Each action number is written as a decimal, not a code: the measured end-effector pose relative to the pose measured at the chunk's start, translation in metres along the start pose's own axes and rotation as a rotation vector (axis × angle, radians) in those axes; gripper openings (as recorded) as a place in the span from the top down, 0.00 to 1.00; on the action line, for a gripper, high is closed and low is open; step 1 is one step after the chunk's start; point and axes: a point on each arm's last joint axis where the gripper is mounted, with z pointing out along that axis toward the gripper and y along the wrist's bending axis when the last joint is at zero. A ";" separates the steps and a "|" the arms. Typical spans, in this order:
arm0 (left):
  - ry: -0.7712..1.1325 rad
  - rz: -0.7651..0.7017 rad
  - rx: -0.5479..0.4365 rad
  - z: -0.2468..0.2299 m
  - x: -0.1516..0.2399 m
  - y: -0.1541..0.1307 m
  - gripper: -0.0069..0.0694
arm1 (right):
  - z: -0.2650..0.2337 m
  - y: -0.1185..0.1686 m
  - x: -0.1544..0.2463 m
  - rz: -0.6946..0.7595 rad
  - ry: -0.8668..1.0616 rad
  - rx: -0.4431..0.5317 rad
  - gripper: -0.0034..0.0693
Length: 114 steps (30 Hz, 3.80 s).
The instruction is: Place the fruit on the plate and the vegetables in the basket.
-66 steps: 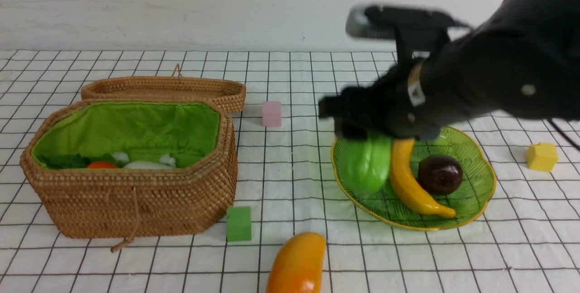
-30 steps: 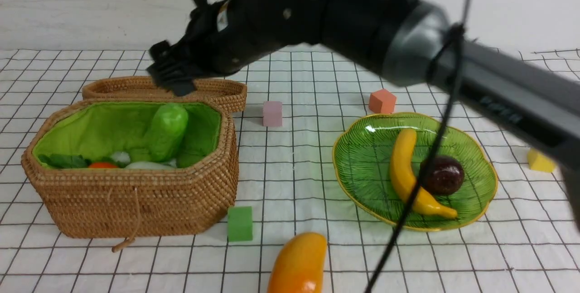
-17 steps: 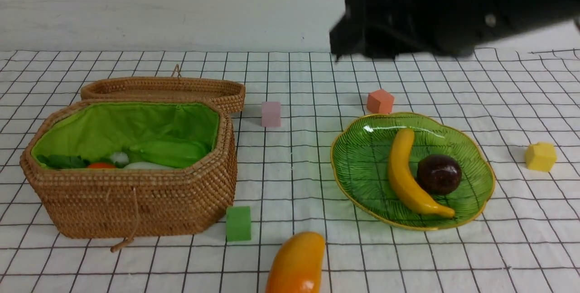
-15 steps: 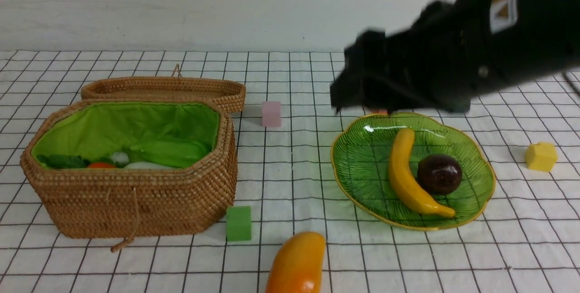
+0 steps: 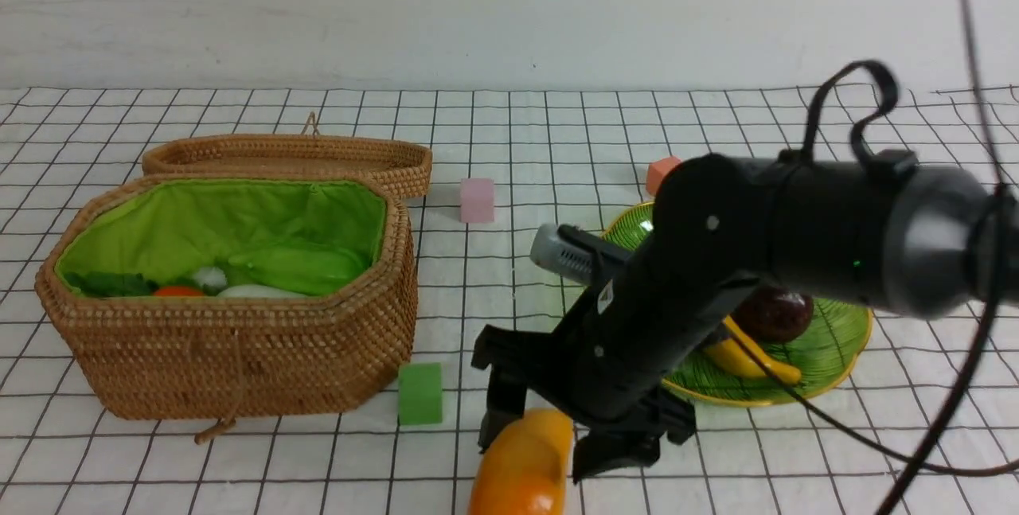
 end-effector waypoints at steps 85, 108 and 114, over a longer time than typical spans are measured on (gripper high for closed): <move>0.000 0.003 -0.001 0.000 0.000 0.000 0.72 | -0.232 -0.182 0.163 -0.332 -0.962 0.185 0.96; 0.000 0.003 -0.001 0.000 0.000 0.000 0.72 | -0.116 -0.268 0.191 -0.325 -1.213 0.325 0.95; 0.000 0.003 -0.001 0.000 0.000 0.000 0.72 | -0.116 -0.268 0.191 -0.326 -1.216 0.324 0.94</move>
